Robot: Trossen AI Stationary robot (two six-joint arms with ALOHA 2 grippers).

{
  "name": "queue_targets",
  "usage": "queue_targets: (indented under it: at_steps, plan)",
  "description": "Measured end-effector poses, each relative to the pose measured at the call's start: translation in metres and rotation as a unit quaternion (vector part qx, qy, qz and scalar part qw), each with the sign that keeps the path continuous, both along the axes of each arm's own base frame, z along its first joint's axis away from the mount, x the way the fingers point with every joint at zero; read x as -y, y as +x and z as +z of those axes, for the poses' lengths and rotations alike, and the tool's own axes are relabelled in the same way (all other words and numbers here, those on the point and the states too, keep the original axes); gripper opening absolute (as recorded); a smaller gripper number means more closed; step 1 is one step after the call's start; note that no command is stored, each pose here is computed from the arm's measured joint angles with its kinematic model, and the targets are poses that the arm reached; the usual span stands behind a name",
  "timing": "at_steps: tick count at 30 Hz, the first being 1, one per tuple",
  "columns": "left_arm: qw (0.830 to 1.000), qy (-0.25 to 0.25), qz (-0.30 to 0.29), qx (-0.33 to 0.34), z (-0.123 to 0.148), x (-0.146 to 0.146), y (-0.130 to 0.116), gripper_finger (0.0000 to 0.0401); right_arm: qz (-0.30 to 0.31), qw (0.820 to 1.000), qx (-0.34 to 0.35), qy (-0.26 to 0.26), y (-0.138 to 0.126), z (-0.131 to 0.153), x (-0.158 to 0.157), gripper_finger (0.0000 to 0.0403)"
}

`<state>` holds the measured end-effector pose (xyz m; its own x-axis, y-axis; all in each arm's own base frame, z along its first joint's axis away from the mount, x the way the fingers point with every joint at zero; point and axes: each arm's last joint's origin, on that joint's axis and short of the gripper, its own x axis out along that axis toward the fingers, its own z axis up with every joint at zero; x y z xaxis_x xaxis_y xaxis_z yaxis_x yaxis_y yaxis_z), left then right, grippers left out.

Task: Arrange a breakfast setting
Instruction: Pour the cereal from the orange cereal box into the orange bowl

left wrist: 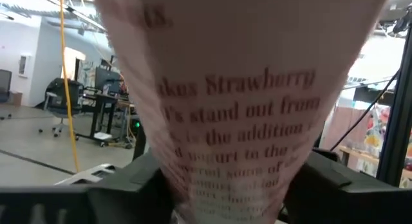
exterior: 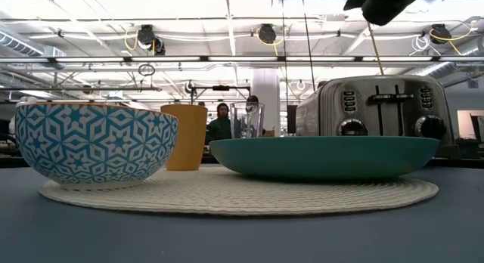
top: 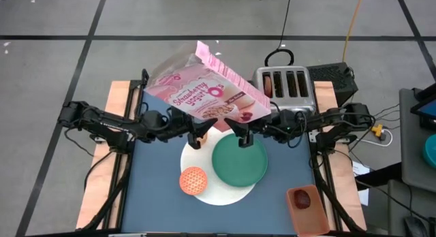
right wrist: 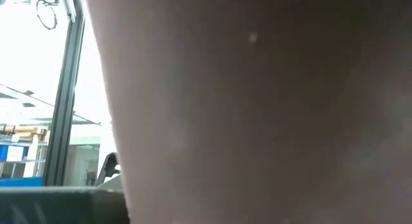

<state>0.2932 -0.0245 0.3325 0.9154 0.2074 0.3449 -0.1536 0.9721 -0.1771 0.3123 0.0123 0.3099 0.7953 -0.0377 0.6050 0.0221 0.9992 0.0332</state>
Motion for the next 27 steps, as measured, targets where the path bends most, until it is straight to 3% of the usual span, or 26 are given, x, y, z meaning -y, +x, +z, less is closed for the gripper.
queue_targets:
  at_steps: [6, 18, 27]
  plan:
    - [1.000, 0.003, 0.000, -0.024, -0.004, 0.000, 0.002, 0.0275, -0.003, 1.000, 0.001, -0.004, 0.000, 0.000, 0.000, 0.0212]
    - [0.998, -0.002, 0.001, -0.067, -0.009, 0.000, 0.000, 0.0278, -0.033, 0.999, 0.020, 0.004, -0.004, 0.006, 0.002, 0.0212]
    - [0.992, -0.012, -0.012, -0.126, -0.005, 0.003, -0.018, 0.0278, -0.041, 0.999, 0.032, -0.005, -0.013, 0.017, 0.003, 0.0212]
